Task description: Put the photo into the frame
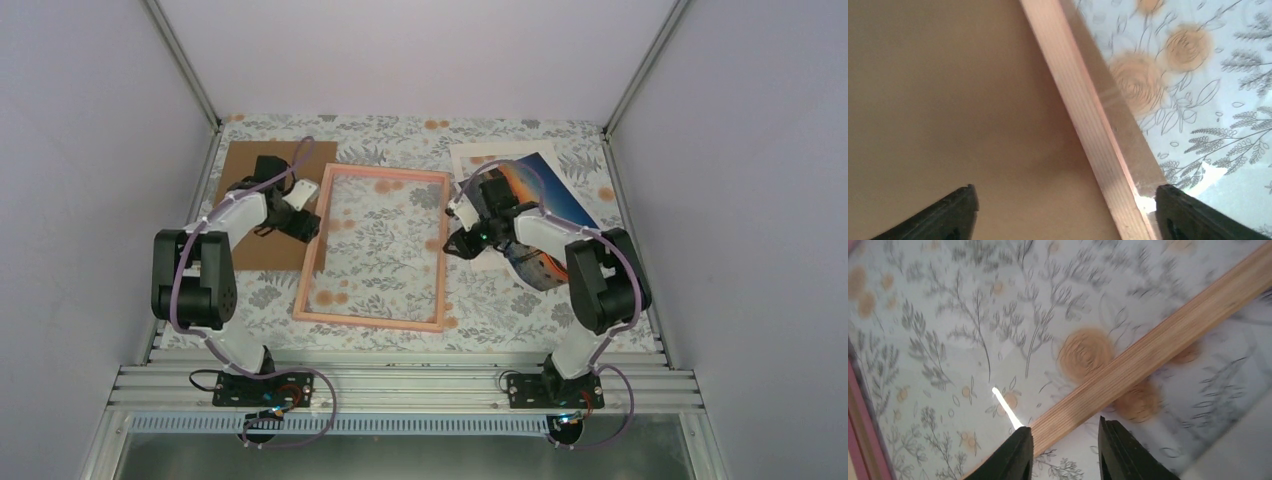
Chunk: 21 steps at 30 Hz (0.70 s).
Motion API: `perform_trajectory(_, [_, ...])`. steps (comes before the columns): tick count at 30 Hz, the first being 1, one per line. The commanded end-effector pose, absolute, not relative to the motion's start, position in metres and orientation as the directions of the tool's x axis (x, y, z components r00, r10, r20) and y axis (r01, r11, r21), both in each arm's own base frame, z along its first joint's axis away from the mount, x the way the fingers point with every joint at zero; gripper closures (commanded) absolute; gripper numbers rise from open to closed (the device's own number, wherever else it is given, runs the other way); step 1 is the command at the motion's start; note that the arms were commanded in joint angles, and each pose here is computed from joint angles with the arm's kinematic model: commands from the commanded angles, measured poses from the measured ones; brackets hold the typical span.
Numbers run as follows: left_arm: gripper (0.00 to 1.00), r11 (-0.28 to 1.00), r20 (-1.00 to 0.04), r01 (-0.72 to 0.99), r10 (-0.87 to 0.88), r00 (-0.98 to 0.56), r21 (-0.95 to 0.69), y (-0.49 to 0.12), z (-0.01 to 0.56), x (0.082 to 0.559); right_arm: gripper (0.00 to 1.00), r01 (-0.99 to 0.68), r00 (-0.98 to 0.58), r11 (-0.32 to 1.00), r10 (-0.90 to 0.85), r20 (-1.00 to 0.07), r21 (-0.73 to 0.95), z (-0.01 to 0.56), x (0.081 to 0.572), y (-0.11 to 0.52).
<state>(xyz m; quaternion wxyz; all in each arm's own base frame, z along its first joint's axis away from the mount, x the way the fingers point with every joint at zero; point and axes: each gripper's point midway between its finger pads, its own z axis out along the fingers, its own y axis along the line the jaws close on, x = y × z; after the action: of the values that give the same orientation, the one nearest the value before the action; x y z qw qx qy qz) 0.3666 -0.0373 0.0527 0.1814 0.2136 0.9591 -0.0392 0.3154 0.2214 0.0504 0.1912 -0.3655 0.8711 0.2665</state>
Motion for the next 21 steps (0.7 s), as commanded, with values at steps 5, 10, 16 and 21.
perform_trajectory(5, [0.00,0.866,-0.686,0.473,0.442,-0.578,0.160,-0.057,0.200,0.436,0.44,-0.761,-0.553,0.628,-0.492,-0.673,0.166,0.133,0.349,0.183])
perform_trajectory(10, [0.00,0.769,-0.749,0.527,0.576,-0.327,0.361,-0.099,0.273,0.441,0.22,-0.754,-0.525,0.651,-0.516,-0.677,0.089,0.154,0.346,0.146])
perform_trajectory(16, [0.00,0.643,-0.789,0.651,0.605,-0.108,0.404,-0.155,0.316,0.425,0.16,-0.672,-0.608,0.732,-0.459,-0.648,0.112,0.151,0.344,0.096])
perform_trajectory(21, [0.00,0.553,-0.806,0.785,0.579,-0.121,0.279,-0.246,0.295,0.405,0.19,-0.539,-0.727,0.821,-0.341,-0.595,0.188,0.128,0.357,0.057])
